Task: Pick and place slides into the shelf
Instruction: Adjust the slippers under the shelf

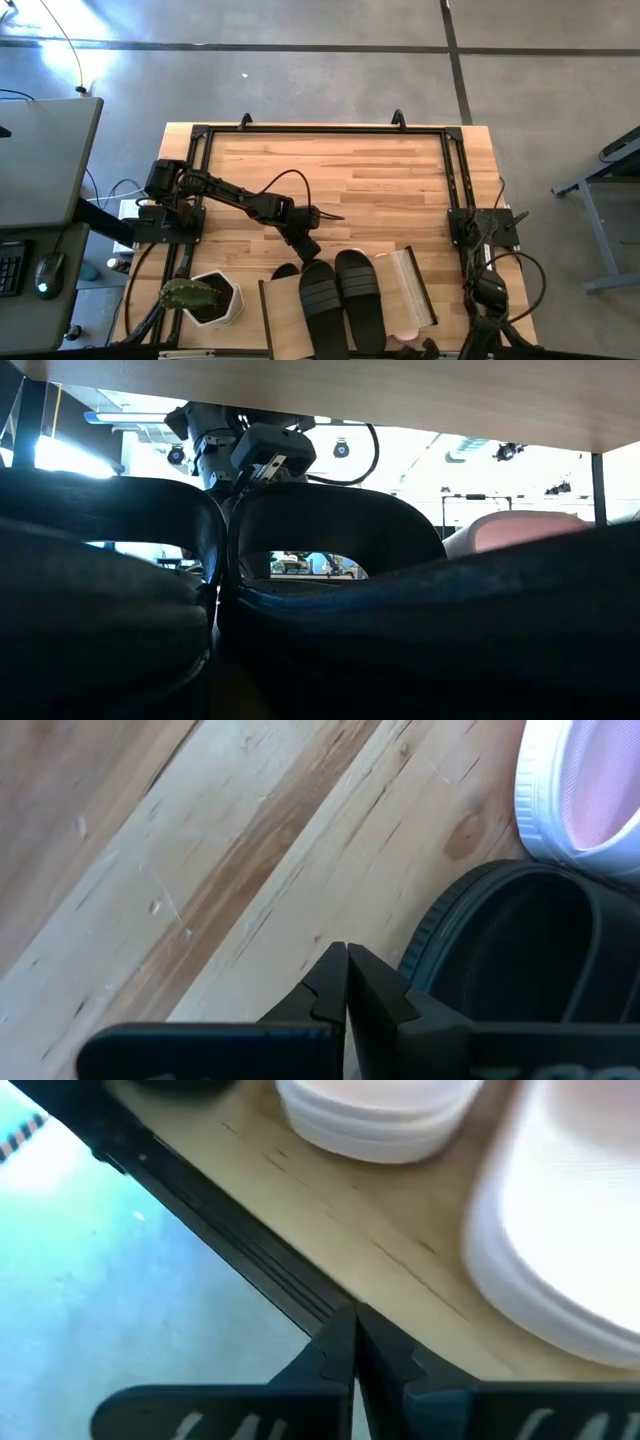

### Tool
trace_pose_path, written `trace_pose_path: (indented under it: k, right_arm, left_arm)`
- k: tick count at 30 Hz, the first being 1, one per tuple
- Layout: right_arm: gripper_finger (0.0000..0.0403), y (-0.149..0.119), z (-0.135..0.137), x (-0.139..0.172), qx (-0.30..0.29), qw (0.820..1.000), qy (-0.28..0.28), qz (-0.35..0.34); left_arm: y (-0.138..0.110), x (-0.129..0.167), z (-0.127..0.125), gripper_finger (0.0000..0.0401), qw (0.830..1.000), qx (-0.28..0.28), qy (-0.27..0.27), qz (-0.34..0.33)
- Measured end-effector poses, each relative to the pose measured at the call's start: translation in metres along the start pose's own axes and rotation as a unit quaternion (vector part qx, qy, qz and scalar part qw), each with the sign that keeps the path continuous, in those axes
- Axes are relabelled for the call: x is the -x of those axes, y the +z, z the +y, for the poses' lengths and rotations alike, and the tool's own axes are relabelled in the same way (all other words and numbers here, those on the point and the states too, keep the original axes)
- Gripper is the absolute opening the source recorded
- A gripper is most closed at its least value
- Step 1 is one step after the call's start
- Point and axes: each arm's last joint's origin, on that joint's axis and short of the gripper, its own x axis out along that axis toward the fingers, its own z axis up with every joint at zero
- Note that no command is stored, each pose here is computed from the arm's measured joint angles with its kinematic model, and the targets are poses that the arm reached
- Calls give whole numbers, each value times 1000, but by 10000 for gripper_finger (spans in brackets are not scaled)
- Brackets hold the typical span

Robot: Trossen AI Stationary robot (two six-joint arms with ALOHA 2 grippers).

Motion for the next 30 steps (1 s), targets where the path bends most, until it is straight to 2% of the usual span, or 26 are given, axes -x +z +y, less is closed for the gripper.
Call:
trace_pose_path:
  k: [4, 14, 30]
  right_arm:
    - [0, -1, -6, 5, 13, 999, -26, 21]
    - [0, 7, -10, -3, 34, 997, -69, 8]
    - [0, 16, -9, -14, 36, 995, -91, -1]
  left_arm:
    - [0, 0, 0, 0, 1000, 0, 0, -2]
    - [0, 0, 0, 0, 1000, -1, 1, -5]
    - [1, 0, 0, 0, 1000, -3, 3, -10]
